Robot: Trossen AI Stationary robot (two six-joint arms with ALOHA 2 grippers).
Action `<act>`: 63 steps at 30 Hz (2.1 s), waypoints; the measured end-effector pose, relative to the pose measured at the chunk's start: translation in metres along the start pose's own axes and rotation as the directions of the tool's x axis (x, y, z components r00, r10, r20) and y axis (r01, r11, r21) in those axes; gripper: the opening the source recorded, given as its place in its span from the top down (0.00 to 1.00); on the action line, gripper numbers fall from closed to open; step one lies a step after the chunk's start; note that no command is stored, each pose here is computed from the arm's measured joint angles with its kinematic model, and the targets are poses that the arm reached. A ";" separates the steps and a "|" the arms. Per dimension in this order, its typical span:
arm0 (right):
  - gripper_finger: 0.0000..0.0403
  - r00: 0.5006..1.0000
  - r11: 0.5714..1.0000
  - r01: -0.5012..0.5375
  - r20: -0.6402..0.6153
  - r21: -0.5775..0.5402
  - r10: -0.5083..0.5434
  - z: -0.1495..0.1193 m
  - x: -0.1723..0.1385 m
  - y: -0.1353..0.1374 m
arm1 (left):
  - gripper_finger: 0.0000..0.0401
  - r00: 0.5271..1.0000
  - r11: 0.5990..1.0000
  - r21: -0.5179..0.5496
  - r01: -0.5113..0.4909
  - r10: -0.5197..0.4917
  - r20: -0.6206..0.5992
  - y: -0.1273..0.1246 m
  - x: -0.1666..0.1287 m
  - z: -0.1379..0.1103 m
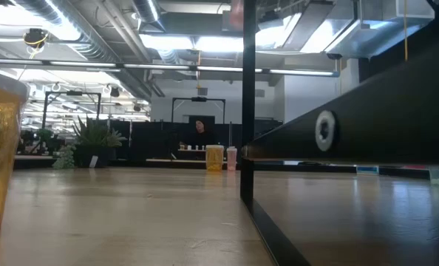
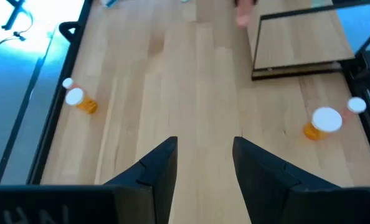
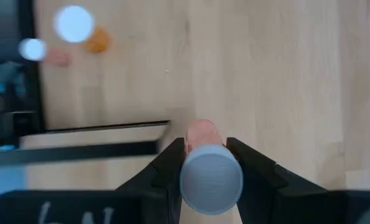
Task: Pick and place medicine bottles onto shelf by color
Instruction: Put the middle pink pill bottle on the shelf
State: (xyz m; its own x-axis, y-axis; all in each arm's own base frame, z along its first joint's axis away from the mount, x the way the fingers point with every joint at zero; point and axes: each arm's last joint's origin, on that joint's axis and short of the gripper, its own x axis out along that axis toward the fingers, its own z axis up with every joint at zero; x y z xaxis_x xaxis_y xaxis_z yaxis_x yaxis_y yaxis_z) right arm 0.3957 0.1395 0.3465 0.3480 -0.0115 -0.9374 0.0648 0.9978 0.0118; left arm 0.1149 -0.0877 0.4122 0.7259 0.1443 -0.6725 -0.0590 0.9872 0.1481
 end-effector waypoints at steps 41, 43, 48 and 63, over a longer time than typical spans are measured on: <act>0.71 0.982 0.986 -0.123 -0.127 0.110 0.137 -0.071 0.041 0.151 | 0.63 0.945 0.981 0.072 0.178 -0.191 0.266 -0.089 0.069 -0.016; 0.71 0.980 0.988 -0.114 -0.151 0.108 0.129 -0.072 0.051 0.154 | 0.63 0.943 0.981 0.069 0.180 -0.192 0.270 -0.089 0.069 -0.016; 0.71 0.976 0.988 -0.081 -0.189 0.129 0.105 -0.075 0.071 0.159 | 0.63 0.942 0.981 0.064 0.183 -0.194 0.275 -0.089 0.069 -0.015; 0.71 0.974 0.990 -0.039 -0.215 0.134 0.067 -0.080 0.097 0.167 | 0.63 0.935 0.980 0.051 0.194 -0.201 0.292 -0.090 0.068 -0.013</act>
State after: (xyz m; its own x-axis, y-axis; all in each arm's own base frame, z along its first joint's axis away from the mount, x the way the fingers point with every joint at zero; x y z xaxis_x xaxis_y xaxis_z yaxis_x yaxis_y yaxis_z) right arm 0.3656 0.3106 0.2301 0.1422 0.0698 -0.9874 0.1761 0.9798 0.0947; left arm 0.1605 -0.1656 0.3435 0.8906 -0.0829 -0.4472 0.1182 0.9917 0.0514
